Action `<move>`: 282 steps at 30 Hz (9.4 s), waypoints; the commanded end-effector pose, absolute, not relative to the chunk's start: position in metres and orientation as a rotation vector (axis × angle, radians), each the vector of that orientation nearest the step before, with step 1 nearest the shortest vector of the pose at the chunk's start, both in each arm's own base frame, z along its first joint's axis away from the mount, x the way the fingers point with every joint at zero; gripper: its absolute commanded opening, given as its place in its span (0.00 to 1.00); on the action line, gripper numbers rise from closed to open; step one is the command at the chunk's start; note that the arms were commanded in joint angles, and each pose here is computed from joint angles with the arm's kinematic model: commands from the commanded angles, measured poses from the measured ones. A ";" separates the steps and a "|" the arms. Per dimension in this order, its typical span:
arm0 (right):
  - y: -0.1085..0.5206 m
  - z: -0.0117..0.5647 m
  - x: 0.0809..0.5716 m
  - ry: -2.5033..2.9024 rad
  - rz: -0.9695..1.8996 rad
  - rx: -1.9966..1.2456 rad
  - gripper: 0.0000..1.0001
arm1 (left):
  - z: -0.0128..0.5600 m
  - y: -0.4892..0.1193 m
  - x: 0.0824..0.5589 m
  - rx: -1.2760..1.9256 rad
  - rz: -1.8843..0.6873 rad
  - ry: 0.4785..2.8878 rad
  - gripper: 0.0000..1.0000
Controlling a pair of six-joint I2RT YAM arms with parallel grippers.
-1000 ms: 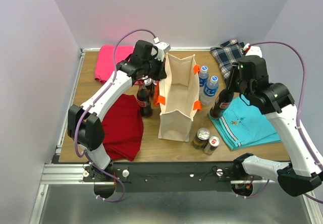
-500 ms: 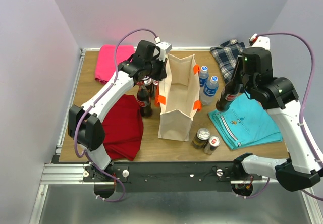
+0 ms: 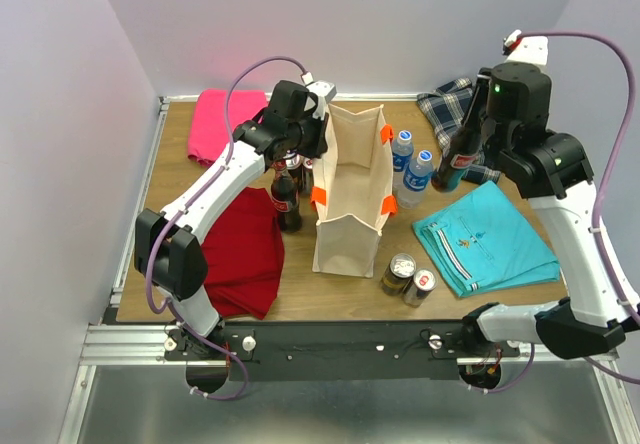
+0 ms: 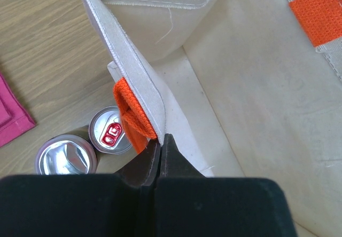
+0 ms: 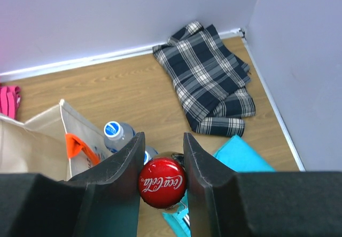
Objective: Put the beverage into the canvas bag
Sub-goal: Place the drink in the canvas bag, then pick up the drink from the center of the board.
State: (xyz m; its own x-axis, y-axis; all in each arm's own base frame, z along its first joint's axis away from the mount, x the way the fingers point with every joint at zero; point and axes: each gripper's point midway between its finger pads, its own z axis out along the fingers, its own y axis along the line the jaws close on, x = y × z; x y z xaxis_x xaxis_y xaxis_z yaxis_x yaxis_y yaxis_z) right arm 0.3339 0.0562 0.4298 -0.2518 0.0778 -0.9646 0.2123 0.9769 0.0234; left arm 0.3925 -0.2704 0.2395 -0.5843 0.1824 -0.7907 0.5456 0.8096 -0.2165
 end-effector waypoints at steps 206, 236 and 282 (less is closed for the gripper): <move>0.200 0.391 0.457 1.578 0.143 -0.069 0.62 | 0.259 -0.272 0.410 0.522 -0.446 2.141 0.36; 0.175 0.299 0.391 1.945 0.153 -0.046 0.66 | 0.316 -0.218 0.391 0.426 -0.256 2.007 0.80; 0.187 0.282 0.379 2.010 0.261 -0.037 0.66 | 0.275 -0.187 0.314 0.399 -0.356 2.030 0.77</move>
State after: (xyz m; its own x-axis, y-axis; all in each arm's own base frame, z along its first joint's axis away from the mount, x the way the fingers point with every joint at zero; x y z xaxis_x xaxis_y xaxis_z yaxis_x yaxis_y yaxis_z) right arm 0.3825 0.1917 0.2820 -0.4389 0.0898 -0.8940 -0.1530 0.9730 0.1729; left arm 0.3046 -0.1833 0.2742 -0.4581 0.1492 -0.8763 0.4354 0.8971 -0.0748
